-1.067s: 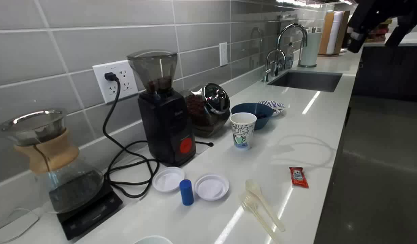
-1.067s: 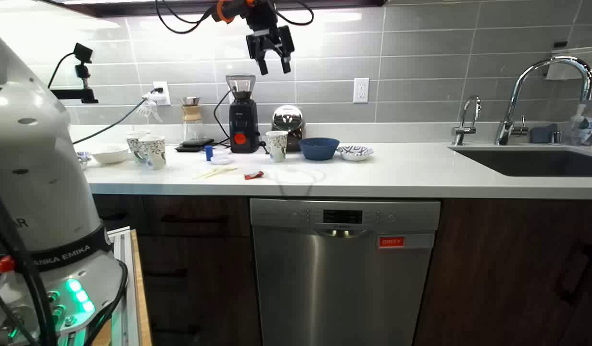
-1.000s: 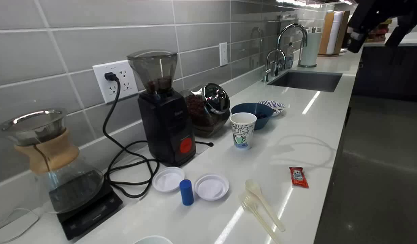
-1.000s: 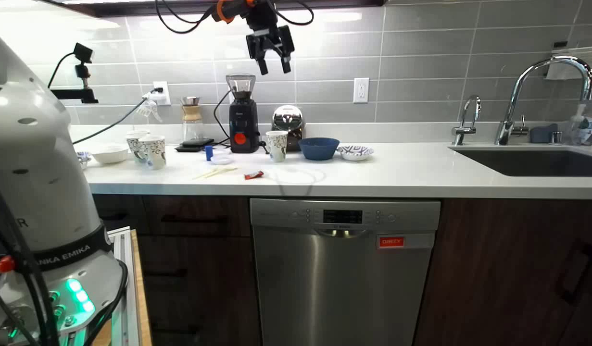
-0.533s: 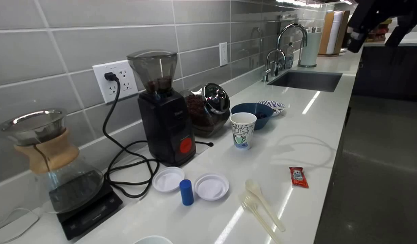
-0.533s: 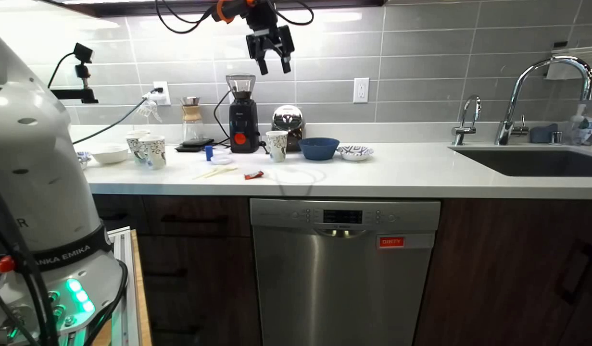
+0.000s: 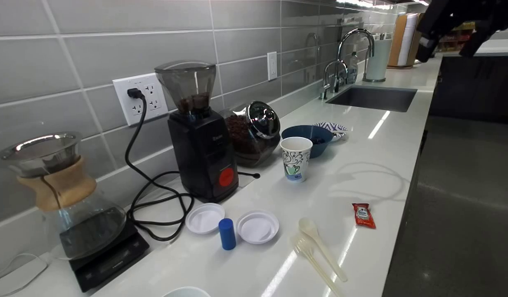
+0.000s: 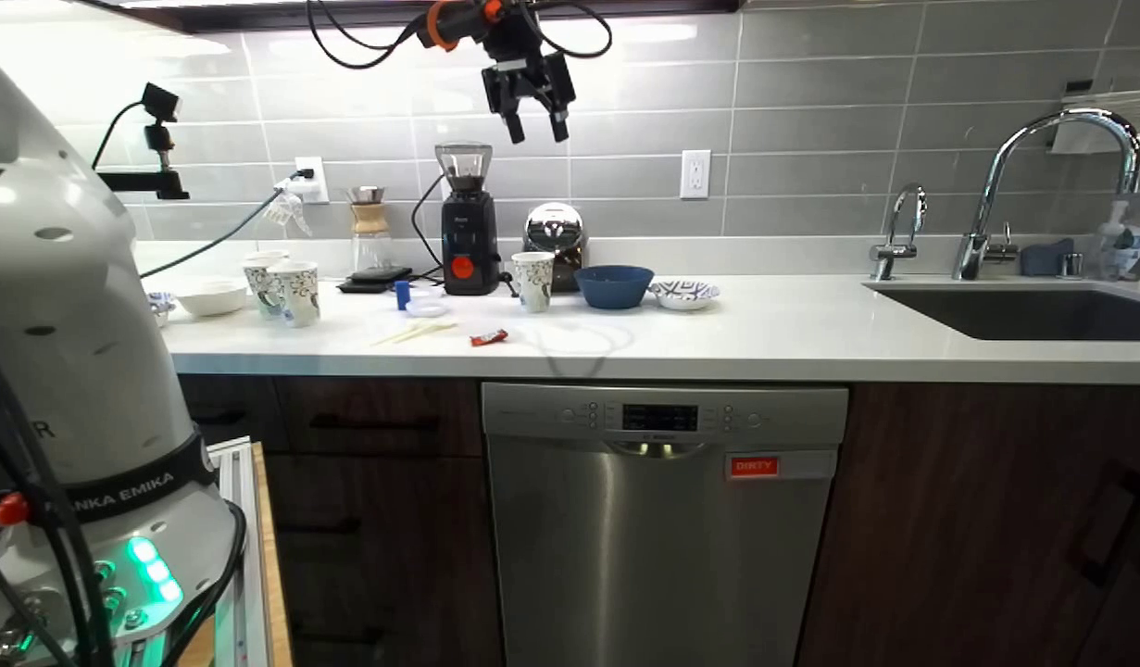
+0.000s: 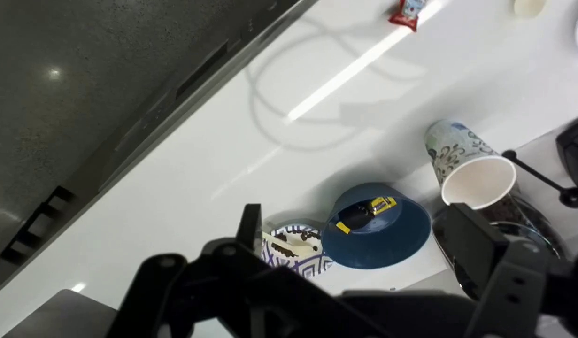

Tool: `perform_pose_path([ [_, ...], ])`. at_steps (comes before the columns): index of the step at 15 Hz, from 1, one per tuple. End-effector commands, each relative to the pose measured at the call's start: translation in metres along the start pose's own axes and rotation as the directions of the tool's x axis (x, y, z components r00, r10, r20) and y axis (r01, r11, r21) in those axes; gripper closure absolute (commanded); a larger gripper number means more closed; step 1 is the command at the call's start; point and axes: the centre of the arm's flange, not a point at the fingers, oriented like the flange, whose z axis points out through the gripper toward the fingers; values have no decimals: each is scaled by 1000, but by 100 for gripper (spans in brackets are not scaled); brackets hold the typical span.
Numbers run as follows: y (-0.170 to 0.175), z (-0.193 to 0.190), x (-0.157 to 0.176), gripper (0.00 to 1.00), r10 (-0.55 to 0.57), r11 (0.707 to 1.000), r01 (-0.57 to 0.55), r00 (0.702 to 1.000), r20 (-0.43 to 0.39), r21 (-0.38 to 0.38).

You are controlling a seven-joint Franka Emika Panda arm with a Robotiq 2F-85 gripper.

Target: Move the black and white bowl forwards.

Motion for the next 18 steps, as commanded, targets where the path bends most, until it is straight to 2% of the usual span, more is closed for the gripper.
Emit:
perform_pose_path([
  [1,-2,37,53,0,14,995,-9,999,-42,104],
  [4,-6,77,94,0,11,988,-5,999,-42,154],
  [9,17,140,155,0,94,986,-89,995,-31,142],
  [14,49,191,193,0,127,986,-114,987,-103,124],
  [18,67,225,211,0,193,978,-171,955,-225,116],
])
